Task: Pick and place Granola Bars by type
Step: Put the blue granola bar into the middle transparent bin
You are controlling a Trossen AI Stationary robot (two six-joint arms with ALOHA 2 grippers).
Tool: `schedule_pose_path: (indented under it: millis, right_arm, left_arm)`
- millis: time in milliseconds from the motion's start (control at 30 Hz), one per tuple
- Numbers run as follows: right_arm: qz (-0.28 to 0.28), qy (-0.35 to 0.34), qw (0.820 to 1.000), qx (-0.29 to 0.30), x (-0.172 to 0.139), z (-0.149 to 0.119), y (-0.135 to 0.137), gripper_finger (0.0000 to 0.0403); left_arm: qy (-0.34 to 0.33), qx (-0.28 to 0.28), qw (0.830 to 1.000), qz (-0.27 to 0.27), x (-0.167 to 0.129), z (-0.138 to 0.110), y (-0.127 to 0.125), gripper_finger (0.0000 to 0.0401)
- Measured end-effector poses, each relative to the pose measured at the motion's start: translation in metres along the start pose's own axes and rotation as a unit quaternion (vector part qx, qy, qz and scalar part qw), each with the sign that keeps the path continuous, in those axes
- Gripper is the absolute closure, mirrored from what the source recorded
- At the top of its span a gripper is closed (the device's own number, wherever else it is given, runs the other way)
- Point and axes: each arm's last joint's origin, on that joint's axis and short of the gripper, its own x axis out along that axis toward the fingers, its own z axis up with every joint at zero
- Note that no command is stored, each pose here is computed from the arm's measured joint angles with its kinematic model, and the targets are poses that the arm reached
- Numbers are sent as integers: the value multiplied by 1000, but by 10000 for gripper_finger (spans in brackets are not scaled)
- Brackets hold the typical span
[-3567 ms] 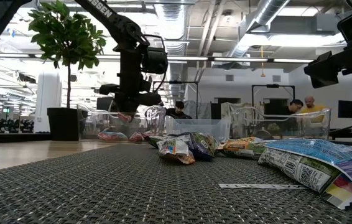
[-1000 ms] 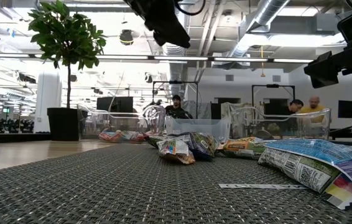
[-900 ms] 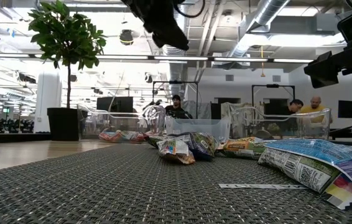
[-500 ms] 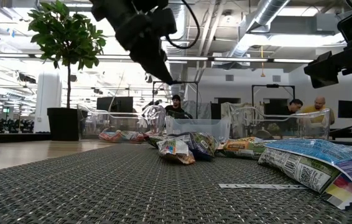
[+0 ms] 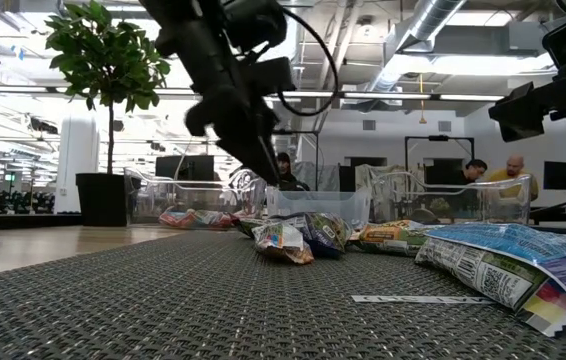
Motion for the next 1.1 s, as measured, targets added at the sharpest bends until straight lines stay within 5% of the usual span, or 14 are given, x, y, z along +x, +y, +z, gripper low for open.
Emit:
schedule_pose_path:
  millis: [500, 1100]
  right_arm:
    - [0, 0, 1000, 0, 0, 0, 0, 182]
    - [0, 3, 1000, 0, 0, 0, 0, 182]
  left_arm:
    - [-32, 38, 999, 22, 8, 6, 2, 273]
    - [24, 50, 998, 6, 52, 1, -2, 273]
